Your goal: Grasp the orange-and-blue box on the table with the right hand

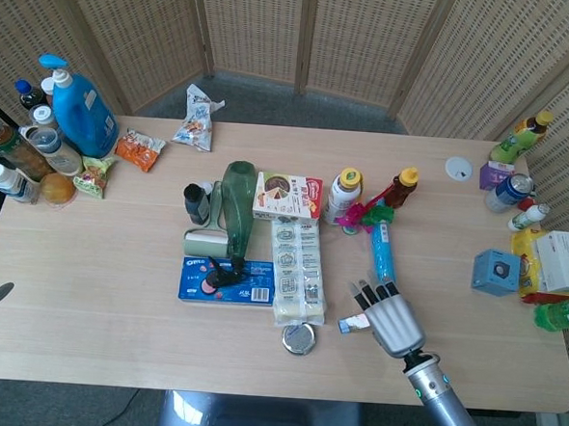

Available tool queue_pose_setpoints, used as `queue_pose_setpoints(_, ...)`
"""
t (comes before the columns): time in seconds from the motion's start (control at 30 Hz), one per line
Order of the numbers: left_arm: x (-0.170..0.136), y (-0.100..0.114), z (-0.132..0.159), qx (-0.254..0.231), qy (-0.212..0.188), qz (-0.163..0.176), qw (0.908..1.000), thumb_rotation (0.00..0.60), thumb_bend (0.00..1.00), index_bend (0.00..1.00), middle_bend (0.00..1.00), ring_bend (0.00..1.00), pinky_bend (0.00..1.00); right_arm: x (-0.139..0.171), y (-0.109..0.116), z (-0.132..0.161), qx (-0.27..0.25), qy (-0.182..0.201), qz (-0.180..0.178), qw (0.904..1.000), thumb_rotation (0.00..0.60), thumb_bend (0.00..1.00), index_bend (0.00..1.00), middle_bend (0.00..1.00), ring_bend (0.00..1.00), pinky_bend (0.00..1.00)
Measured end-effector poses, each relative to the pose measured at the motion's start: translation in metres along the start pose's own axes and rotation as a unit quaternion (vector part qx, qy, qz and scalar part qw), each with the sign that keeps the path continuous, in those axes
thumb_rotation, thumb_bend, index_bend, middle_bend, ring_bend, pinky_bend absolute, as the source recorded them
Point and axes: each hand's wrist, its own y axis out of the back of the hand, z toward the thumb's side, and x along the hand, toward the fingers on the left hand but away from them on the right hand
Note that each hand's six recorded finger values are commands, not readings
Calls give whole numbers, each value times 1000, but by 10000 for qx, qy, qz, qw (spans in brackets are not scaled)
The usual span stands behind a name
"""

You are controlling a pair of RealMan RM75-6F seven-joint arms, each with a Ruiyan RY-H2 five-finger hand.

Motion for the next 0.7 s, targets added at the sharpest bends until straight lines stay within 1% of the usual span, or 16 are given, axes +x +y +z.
queue_pose_setpoints(0.03, 0, 0, 0, -1, -3, -3, 10000, 600, 0, 165, 0, 0, 0, 0, -2, -1, -19, 9, -22, 10000, 600, 0, 460, 628, 437, 604)
queue_pose_setpoints(0.07, 0, 0, 0, -2, -2, 0, 10000, 600, 0, 165, 0, 0, 0, -1, -4, -3, -52, 20, -51, 10000, 600, 0, 475, 645, 452, 617)
queue_pose_setpoints(0.17, 0, 0, 0, 4, 2, 10, 10000, 600, 0, 166, 0, 0, 0, -1, -7, -5, -149, 39, -115, 9998, 600, 0, 497, 680, 486, 651)
queue_pose_setpoints(0.33, 0, -1, 1, -1, -3, -8, 10000, 600, 0, 167, 0, 0, 0, 2, -1, -9, -225, 24, -261, 9994, 600, 0, 503, 692, 497, 663)
queue_pose_setpoints(0.53, -1, 0, 1, -27, -6, 9, 10000, 600, 0, 166, 0, 0, 0, 7, 14, -16, -253, -30, -440, 9987, 600, 0, 504, 691, 497, 662)
queue_pose_setpoints(0.7, -1, 2, 0, -62, 1, 14, 10000, 600, 0, 166, 0, 0, 0, 14, 37, -22, -235, -52, -670, 9975, 600, 0, 506, 691, 496, 663)
